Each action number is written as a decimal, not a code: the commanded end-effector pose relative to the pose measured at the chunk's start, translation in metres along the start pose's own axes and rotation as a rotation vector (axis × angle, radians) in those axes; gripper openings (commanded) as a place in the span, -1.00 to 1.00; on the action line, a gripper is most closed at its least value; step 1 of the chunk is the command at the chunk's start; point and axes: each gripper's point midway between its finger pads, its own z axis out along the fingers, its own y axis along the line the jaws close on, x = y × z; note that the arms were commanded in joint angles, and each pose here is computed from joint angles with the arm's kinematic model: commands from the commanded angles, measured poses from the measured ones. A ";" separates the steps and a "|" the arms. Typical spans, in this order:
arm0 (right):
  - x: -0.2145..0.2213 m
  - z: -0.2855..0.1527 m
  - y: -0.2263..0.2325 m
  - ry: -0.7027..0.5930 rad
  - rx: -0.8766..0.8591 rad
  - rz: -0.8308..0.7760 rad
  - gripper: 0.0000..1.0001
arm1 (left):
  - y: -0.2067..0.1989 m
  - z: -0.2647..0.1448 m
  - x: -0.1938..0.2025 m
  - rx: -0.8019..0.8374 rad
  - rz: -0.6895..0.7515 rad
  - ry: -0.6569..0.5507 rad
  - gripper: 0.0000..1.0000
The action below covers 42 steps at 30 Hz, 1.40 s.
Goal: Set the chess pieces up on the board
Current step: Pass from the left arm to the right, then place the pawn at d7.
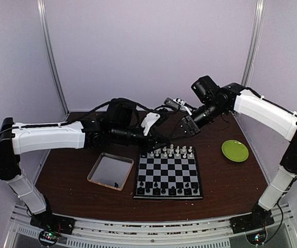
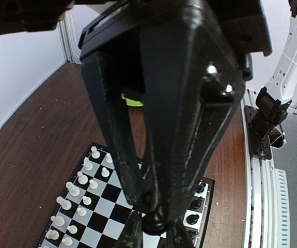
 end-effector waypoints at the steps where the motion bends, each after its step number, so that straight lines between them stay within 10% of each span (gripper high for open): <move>1: -0.006 0.003 0.006 -0.012 -0.033 -0.008 -0.69 | -0.005 0.002 -0.021 0.018 0.018 -0.061 -0.83; 17: 0.002 0.006 0.007 -0.008 -0.023 -0.005 -1.00 | 0.001 0.007 -0.019 -0.015 0.008 -0.051 -0.81; 22: 0.003 0.002 0.002 -0.006 0.030 -0.041 -1.00 | 0.009 0.008 -0.012 -0.066 -0.003 -0.034 -0.40; 42: 0.098 0.036 -0.061 0.217 0.377 -0.331 -1.00 | 0.073 -0.070 0.098 -0.509 -0.128 0.221 -0.13</move>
